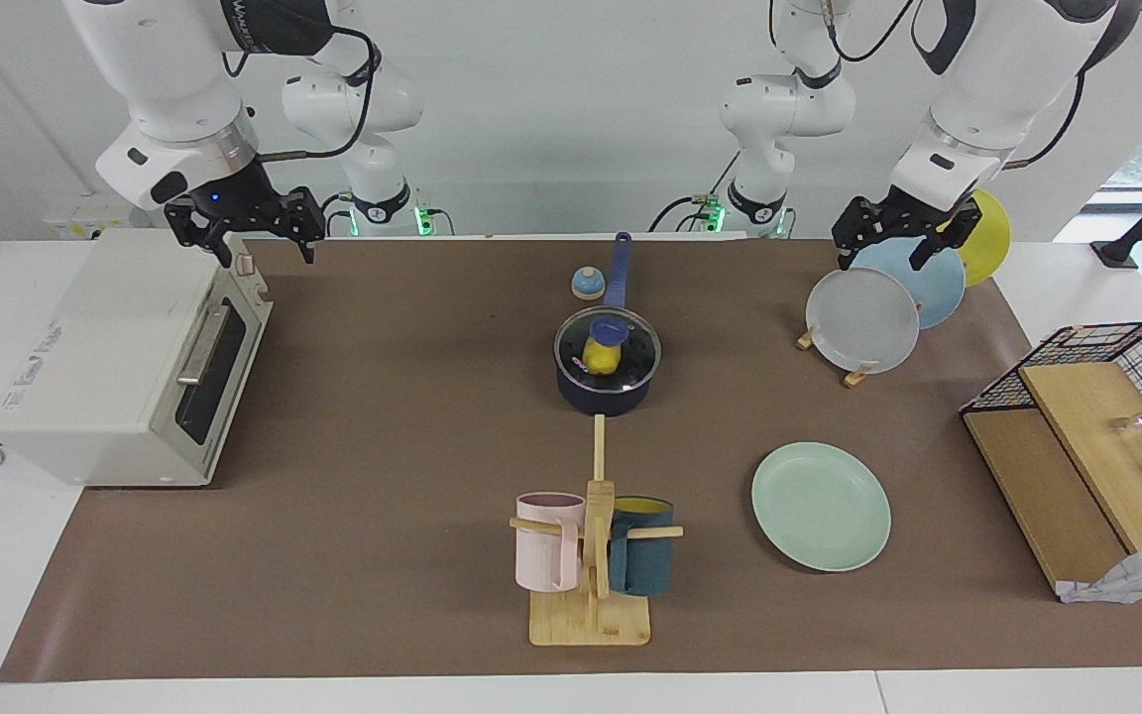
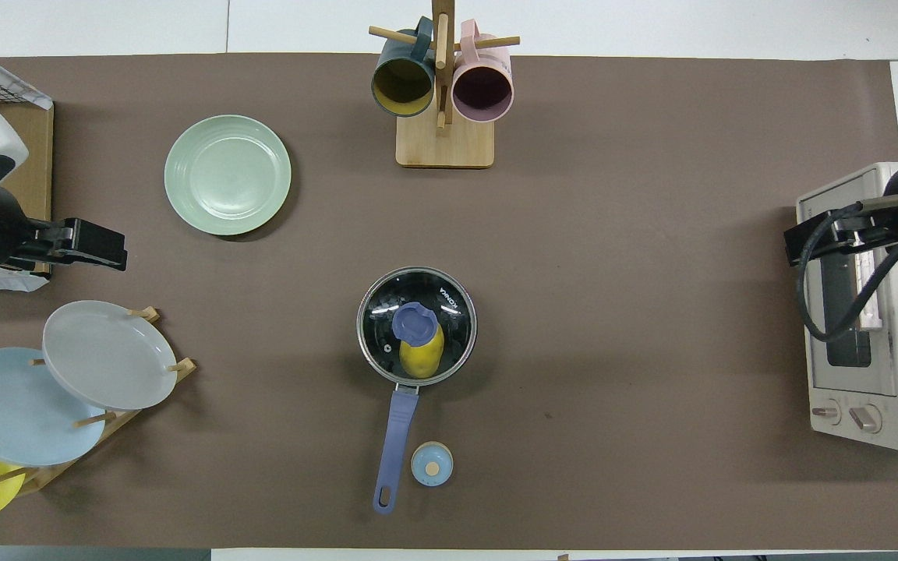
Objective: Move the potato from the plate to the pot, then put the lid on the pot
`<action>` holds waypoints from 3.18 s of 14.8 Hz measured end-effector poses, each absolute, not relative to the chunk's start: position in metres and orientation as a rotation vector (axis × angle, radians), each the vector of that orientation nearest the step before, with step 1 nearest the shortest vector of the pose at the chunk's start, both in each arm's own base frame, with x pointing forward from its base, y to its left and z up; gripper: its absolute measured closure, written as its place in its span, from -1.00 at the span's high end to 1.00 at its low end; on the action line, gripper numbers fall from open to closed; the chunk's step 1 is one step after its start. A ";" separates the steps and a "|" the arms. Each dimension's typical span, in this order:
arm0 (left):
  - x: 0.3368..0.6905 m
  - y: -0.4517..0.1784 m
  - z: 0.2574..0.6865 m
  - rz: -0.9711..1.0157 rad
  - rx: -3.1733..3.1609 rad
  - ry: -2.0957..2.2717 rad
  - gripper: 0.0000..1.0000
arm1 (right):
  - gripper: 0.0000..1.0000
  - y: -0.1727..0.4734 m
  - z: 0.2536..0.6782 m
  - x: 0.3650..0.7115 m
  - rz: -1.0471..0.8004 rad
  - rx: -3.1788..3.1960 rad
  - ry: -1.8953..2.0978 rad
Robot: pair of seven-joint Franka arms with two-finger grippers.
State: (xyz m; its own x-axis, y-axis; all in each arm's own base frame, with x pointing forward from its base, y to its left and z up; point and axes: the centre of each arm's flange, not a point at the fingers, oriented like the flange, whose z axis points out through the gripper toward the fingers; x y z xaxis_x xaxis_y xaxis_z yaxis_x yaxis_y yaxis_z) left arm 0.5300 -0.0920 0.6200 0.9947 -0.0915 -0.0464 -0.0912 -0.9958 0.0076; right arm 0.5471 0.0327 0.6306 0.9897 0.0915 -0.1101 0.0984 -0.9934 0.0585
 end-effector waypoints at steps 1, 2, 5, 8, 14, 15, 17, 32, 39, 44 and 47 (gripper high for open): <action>0.530 -0.092 0.620 -0.073 3.132 -0.143 1.00 | 1.00 0.029 0.630 0.547 -0.169 3.070 0.138; 0.530 -0.092 0.620 -0.073 3.132 -0.143 1.00 | 1.00 0.026 0.629 0.546 -0.173 3.071 0.128; 0.530 -0.092 0.620 -0.073 3.132 -0.143 1.00 | 1.00 0.019 0.629 0.541 -0.179 3.072 0.109; 0.530 -0.092 0.620 -0.073 3.132 -0.143 1.00 | 1.00 0.015 0.633 0.536 -0.170 3.073 0.097; 0.530 -0.092 0.620 -0.073 3.132 -0.143 1.00 | 1.00 -0.020 0.625 0.542 -0.166 3.078 0.001; 0.530 -0.092 0.620 -0.073 3.132 -0.143 1.00 | 1.00 -0.019 0.625 0.542 -0.167 3.078 0.003; 0.530 -0.092 0.620 -0.073 3.132 -0.143 1.00 | 1.00 -0.018 0.625 0.542 -0.167 3.078 0.005; 0.530 -0.092 0.620 -0.073 3.132 -0.143 1.00 | 1.00 -0.013 0.625 0.543 -0.160 3.099 0.015; 0.530 -0.092 0.620 -0.073 3.132 -0.143 1.00 | 1.00 -0.013 0.625 0.543 -0.158 3.102 0.016; 0.530 -0.092 0.620 -0.073 3.132 -0.143 1.00 | 1.00 -0.012 0.626 0.546 -0.122 3.103 0.018; 0.530 -0.092 0.620 -0.073 3.132 -0.143 1.00 | 1.00 -0.012 0.627 0.547 -0.108 3.103 0.019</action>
